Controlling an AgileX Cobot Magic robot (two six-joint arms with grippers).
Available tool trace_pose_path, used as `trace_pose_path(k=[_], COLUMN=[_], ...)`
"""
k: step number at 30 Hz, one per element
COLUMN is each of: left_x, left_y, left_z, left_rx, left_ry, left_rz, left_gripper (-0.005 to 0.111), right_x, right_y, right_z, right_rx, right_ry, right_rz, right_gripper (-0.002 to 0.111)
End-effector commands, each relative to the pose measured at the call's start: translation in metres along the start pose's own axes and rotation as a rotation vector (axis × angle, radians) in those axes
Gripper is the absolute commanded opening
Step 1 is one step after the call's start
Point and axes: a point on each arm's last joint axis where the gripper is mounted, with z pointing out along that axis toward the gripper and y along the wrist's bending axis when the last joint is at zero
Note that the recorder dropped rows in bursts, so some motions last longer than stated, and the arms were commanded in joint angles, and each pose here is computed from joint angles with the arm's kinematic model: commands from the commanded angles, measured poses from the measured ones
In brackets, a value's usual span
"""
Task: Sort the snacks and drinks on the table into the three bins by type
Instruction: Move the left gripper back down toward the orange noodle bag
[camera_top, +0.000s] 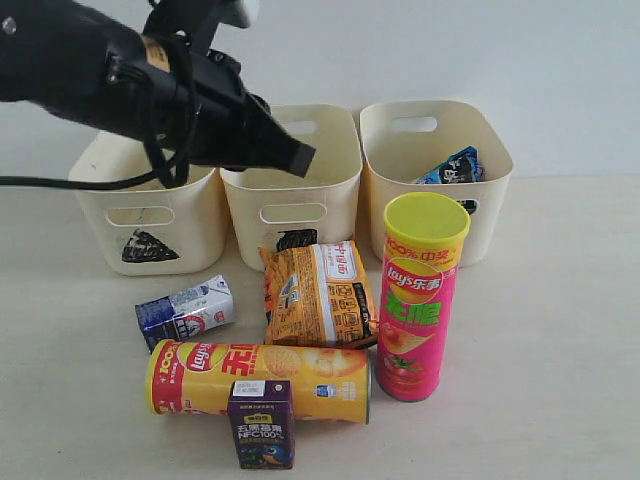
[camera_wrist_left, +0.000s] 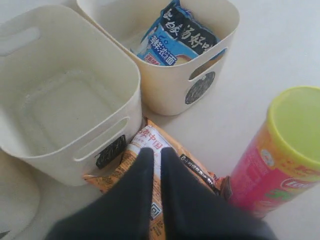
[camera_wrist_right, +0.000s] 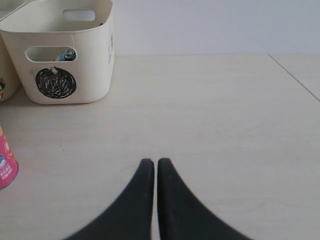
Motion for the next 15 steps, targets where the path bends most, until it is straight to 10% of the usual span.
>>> trace_pose_path(k=[1,15], left_x=[0.021,0.083], left_y=[0.01,0.042], left_z=[0.0,0.011], left_rx=[-0.021,-0.119], left_ry=[-0.03,0.033], left_rz=[-0.077,-0.245], left_gripper=[0.004,0.004], right_x=[0.001,0.001], right_y=[0.0,0.0], right_z=[0.0,0.0], right_rx=[0.001,0.001], right_ry=[-0.008,-0.008], right_rz=[-0.01,-0.01], right_gripper=[0.0,0.0])
